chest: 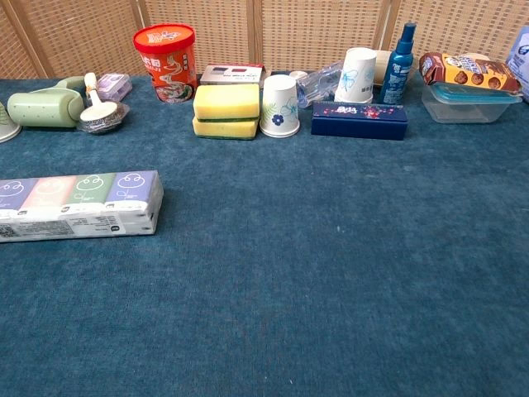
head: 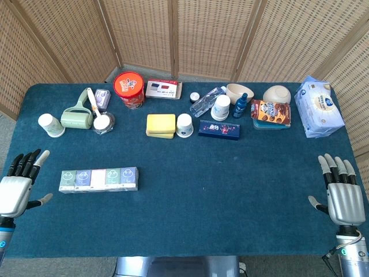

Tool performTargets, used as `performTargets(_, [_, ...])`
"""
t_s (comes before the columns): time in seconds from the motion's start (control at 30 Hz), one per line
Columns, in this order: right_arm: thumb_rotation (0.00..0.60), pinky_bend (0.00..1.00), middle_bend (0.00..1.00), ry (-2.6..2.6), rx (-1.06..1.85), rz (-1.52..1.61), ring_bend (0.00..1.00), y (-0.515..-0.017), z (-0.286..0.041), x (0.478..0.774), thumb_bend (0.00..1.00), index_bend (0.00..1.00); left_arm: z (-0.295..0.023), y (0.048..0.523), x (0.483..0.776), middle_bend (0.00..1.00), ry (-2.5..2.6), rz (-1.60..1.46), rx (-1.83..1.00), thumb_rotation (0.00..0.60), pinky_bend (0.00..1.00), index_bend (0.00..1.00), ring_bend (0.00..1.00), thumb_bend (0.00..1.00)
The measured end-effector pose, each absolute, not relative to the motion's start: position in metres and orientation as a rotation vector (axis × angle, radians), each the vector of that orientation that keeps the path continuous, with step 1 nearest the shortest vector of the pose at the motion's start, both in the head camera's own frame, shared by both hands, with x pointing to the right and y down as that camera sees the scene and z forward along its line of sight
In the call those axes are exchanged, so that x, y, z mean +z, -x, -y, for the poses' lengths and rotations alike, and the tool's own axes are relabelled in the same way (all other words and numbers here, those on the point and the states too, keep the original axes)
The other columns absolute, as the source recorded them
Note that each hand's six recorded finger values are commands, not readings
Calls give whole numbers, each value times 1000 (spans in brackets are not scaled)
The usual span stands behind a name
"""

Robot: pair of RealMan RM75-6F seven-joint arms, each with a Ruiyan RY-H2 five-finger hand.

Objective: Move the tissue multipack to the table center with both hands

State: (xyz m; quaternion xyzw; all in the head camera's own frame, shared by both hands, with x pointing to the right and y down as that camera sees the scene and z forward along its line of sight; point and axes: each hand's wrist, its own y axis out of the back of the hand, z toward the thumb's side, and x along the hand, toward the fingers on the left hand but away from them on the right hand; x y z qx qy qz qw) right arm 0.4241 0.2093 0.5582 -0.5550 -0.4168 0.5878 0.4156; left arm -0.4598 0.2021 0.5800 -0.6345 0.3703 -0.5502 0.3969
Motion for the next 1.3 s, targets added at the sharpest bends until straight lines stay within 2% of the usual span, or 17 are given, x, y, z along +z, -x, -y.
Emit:
performTargets(0.37, [600,2,0,1414,1471,1052,0,-423,-210,557,0,0,-205,459,596,0,1667,-881,-1456,600,0,0,0,0])
performTargets(0.73, [600,2,0,1432,1488,1058,0,-425,-208,560,0,0,-191,441,661,0,1834,-750,-1593,600,0,0,0,0])
performTargets(0.83, [600,2,0,1437,1489,1062,0,-425,-207,560,0,0,-188,436,671,0,1851,-726,-1615,600,0,0,0,0])
performTargets(0.9, [600,2,0,1441,1489,1064,0,-425,-207,561,0,0,-186,435,676,0,1851,-705,-1630,600,18,0,0,0])
performTargets(0.97, [600,2,0,1445,1490,1064,0,-426,-207,561,0,0,-184,433,680,1,1847,-680,-1648,600,117,17,1,0])
performTargets(1.0, [600,2,0,1447,1491,1065,0,-426,-207,561,0,0,-183,432,682,17,1846,-671,-1655,600,170,38,13,0])
performTargets(1.03, [600,2,0,1449,1491,1066,0,-426,-207,562,0,0,-182,431,684,76,1843,-666,-1662,600,258,80,64,0])
performTargets(1.13, [600,2,0,1455,1488,1072,0,-426,-207,562,0,0,-177,427,685,339,1827,-667,-1659,600,451,282,298,0])
performTargets(1.17, [600,2,0,1457,1487,1073,0,-426,-207,562,0,0,-175,426,684,420,1822,-670,-1655,600,492,370,368,0])
performTargets(1.23, [600,2,0,1460,1487,1072,0,-426,-207,562,0,0,-173,424,683,523,1811,-683,-1641,600,536,471,450,6])
performTargets(1.3, [600,2,0,1462,1488,1069,0,-426,-207,562,0,0,-172,422,683,569,1803,-688,-1629,600,553,516,484,15])
